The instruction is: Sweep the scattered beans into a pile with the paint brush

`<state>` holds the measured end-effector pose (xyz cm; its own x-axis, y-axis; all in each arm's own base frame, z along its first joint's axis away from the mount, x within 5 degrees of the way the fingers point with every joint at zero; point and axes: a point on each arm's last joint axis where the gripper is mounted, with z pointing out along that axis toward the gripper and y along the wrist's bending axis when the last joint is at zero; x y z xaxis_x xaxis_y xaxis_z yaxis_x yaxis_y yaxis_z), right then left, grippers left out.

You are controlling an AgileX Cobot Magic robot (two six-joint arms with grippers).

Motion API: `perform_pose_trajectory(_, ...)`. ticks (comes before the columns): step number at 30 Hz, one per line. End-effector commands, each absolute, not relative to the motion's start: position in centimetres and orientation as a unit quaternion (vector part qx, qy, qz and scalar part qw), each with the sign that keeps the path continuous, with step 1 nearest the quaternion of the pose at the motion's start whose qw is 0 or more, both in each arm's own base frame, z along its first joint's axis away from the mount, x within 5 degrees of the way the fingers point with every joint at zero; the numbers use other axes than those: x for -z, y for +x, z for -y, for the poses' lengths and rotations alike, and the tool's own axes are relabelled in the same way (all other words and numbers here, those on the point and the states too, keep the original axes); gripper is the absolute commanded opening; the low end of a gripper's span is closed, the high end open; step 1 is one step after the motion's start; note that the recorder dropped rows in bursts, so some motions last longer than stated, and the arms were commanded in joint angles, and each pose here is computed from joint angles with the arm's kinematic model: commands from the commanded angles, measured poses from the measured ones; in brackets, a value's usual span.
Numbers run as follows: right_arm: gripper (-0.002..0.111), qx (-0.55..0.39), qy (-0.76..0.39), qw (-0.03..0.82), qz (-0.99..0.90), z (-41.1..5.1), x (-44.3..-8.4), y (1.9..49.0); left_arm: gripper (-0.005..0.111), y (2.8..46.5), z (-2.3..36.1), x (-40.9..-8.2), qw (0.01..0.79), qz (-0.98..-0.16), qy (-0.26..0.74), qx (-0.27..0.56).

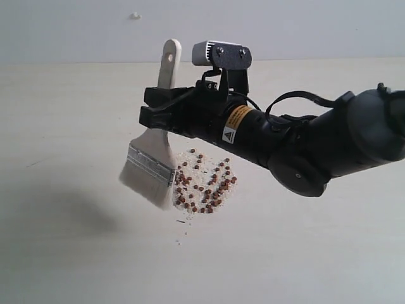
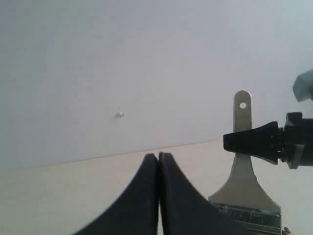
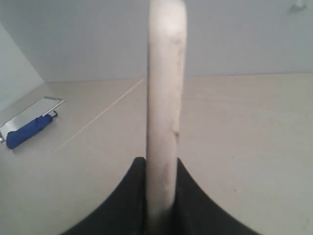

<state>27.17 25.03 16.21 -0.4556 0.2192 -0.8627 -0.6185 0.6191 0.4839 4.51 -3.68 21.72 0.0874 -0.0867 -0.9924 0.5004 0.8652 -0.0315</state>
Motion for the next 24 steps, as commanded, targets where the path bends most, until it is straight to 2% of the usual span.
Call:
perform_pose_trajectory(1, 0.0, -0.419, -0.08, 0.51, -0.747, -24.9, -14.4, 28.1, 0.0, 4.5, 3.7, -21.7, 0.72, -0.643, 0.158, 0.207)
perform_pose_trajectory(5, 0.0, -0.414, -0.102, 0.5, -0.754, -25.5, -13.7, 28.4, 0.0, 4.5, 3.7, -21.7, 0.72, -0.643, 0.158, 0.207)
perform_pose_trajectory(12, 0.0, -0.479, -0.323, 0.447, -0.683, -27.0, -16.7, 25.0, 0.0, 4.5, 3.7, -21.7, 0.72, -0.643, 0.158, 0.207)
perform_pose_trajectory(17, 0.0, -0.495, -0.395, 0.406, -0.659, -24.5, -18.2, 25.1, 0.0, 4.5, 3.7, -21.7, 0.72, -0.643, 0.158, 0.207)
perform_pose_trajectory(24, 0.0, -0.558, -0.424, 0.325, -0.635, -21.2, -16.6, 25.6, 0.0, 4.5, 3.7, -21.7, 0.72, -0.643, 0.158, 0.207)
